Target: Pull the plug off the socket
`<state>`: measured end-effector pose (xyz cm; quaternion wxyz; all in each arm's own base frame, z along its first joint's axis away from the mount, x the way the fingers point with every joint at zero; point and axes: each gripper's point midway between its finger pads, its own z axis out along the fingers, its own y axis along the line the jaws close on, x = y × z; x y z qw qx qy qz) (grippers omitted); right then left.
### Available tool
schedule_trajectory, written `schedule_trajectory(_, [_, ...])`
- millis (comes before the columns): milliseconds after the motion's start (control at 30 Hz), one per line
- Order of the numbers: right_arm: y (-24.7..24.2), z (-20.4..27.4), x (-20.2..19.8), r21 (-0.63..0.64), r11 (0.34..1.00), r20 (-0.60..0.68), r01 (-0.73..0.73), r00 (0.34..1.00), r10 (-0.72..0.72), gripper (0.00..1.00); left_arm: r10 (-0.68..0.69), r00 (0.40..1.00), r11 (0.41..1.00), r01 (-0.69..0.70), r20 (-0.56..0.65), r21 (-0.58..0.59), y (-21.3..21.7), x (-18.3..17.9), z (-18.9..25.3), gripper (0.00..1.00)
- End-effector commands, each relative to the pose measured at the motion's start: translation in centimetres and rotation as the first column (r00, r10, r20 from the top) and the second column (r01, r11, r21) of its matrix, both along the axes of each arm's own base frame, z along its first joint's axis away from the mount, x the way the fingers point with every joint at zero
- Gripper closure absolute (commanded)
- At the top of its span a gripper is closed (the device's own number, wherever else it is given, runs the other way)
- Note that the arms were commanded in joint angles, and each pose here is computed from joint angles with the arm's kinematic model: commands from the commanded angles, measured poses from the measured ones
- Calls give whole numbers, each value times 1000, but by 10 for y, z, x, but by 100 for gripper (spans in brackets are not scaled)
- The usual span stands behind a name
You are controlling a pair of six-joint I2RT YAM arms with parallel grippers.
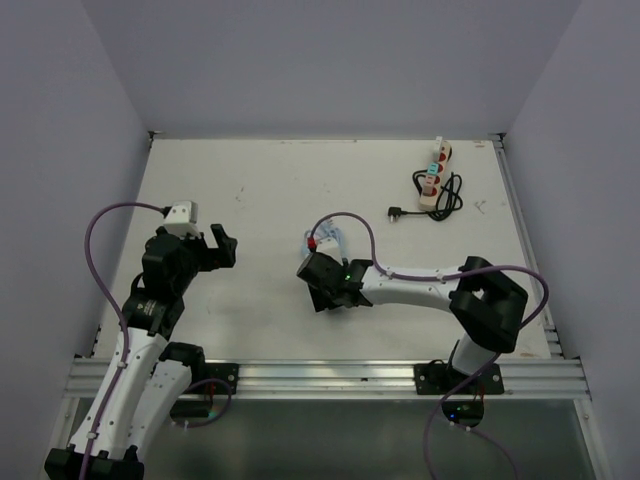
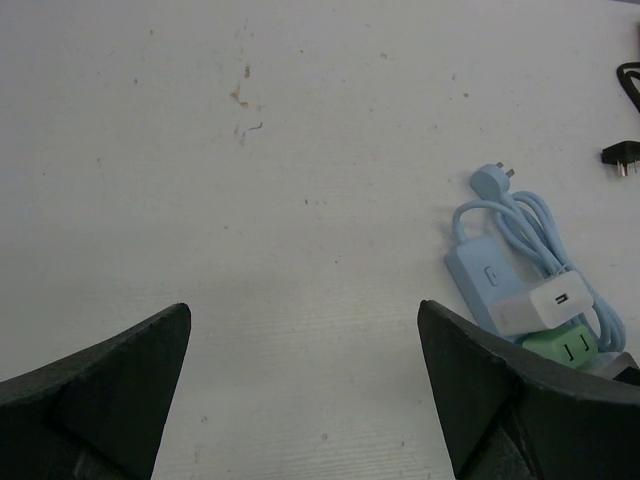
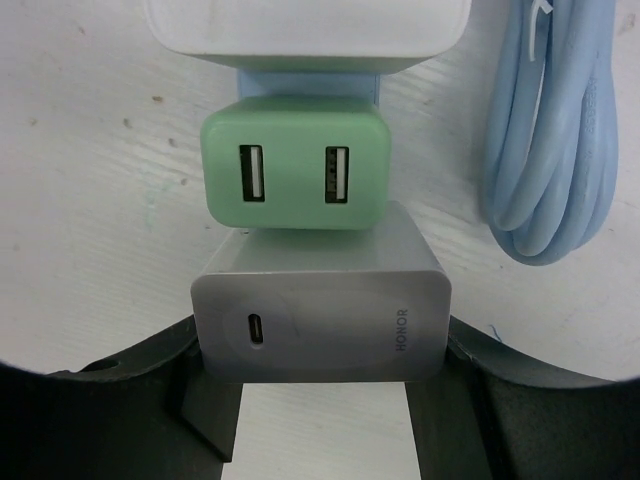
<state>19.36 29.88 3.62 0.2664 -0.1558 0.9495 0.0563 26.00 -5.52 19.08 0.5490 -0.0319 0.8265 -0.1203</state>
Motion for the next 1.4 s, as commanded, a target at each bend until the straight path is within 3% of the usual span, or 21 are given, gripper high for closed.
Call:
schedule_trajectory(0, [98, 44, -5, 336, 928, 43, -160, 987, 155, 100, 27, 999, 1000, -27, 37, 8, 4, 4, 12, 0])
schedule_trajectory(100, [92, 38, -6, 328, 934, 38, -145, 989, 140, 92, 28, 999, 1000, -28, 32, 7, 4, 4, 11, 1])
schedule_trajectory(200, [89, 30, -13, 337, 931, 7, -140, 989, 146, 67, 26, 999, 1000, -26, 27, 5, 3, 5, 9, 0])
schedule_trajectory(233, [91, 29, -16, 350, 926, -2, -141, 988, 152, 55, 25, 999, 1000, -25, 26, 6, 3, 4, 9, 0])
schedule_trajectory(333, [89, 32, -23, 373, 916, -21, -147, 986, 166, 34, 26, 999, 1000, -26, 21, 6, 3, 5, 8, 0])
schedule_trajectory(533, [85, 57, -20, 366, 913, 25, -177, 983, 181, 8, 23, 1000, 1000, -24, 12, 5, 3, 5, 5, 0])
schedule_trajectory(867, [74, 95, -8, 274, 937, 124, -218, 974, 190, 2, 17, 1000, 1000, -17, 2, 3, 1, 7, 3, 0])
schedule_trajectory(1367, [65, 74, 12, 35, 991, 141, -129, 982, 123, 7, 18, 1000, 1000, -18, -6, -4, 1, 6, 1, 1])
